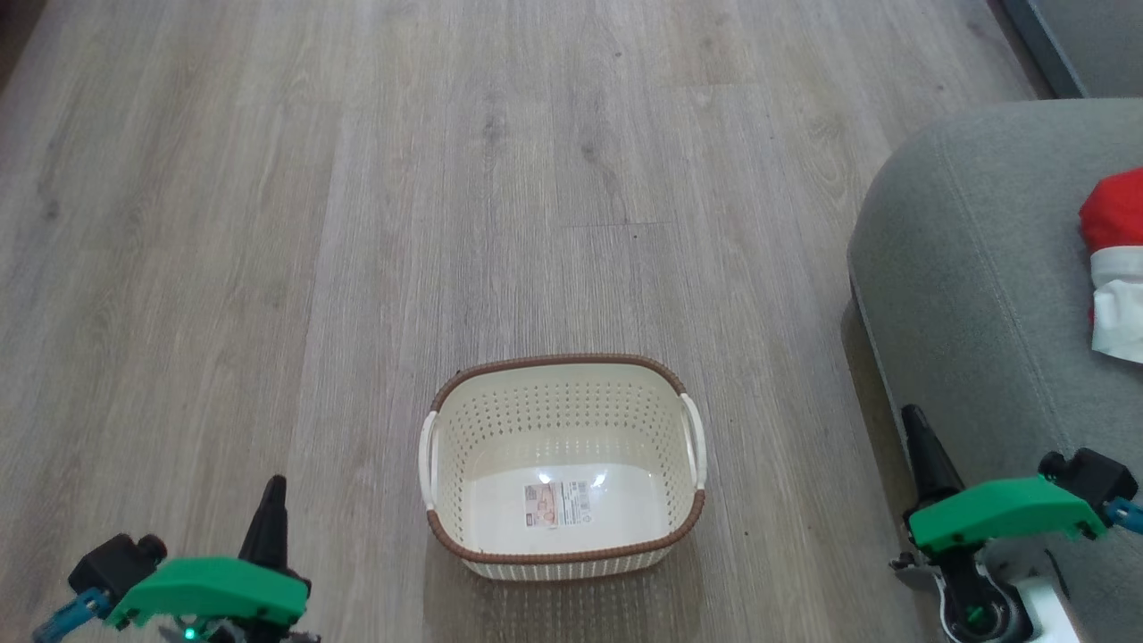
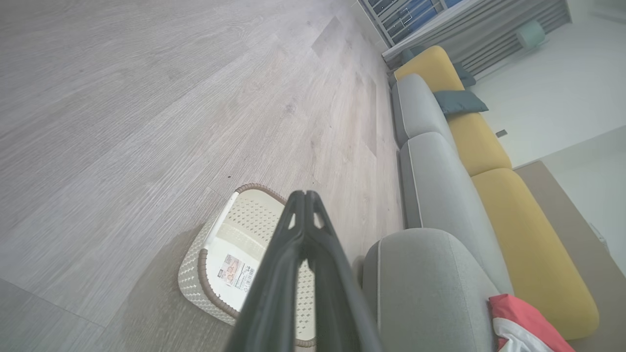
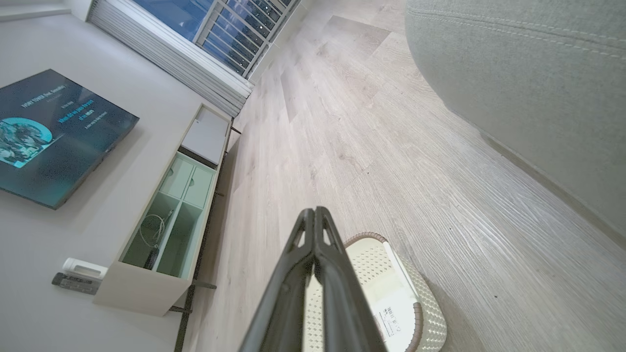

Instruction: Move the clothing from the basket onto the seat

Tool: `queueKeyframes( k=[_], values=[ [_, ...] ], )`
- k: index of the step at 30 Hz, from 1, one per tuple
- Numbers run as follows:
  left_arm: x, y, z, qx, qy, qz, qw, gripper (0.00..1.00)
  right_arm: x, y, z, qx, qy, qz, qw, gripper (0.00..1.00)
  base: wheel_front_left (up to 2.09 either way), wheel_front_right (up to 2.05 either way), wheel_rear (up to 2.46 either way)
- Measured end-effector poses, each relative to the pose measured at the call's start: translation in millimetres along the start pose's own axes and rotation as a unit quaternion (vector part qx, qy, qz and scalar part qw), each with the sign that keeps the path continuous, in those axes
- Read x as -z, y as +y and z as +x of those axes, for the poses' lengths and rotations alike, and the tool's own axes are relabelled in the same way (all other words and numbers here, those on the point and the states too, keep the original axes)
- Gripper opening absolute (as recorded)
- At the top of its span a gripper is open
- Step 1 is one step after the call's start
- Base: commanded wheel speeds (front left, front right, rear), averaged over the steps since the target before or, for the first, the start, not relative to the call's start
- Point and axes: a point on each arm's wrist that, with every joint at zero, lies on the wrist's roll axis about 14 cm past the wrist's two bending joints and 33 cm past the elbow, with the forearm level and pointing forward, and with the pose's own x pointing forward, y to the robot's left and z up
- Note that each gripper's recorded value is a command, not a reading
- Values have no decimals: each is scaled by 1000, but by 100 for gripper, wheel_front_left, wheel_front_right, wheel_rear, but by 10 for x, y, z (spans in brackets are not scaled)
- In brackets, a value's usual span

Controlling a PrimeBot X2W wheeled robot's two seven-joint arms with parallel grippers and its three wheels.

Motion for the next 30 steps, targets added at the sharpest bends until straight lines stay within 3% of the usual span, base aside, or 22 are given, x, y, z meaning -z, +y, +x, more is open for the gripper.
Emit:
queueKeyframes(
  k=[30],
  values=[
    [-78, -175, 64, 30, 6, -173, 984, 0, -154, 79, 16, -15, -13, 171, 985, 0, 0, 0, 0]
  ],
)
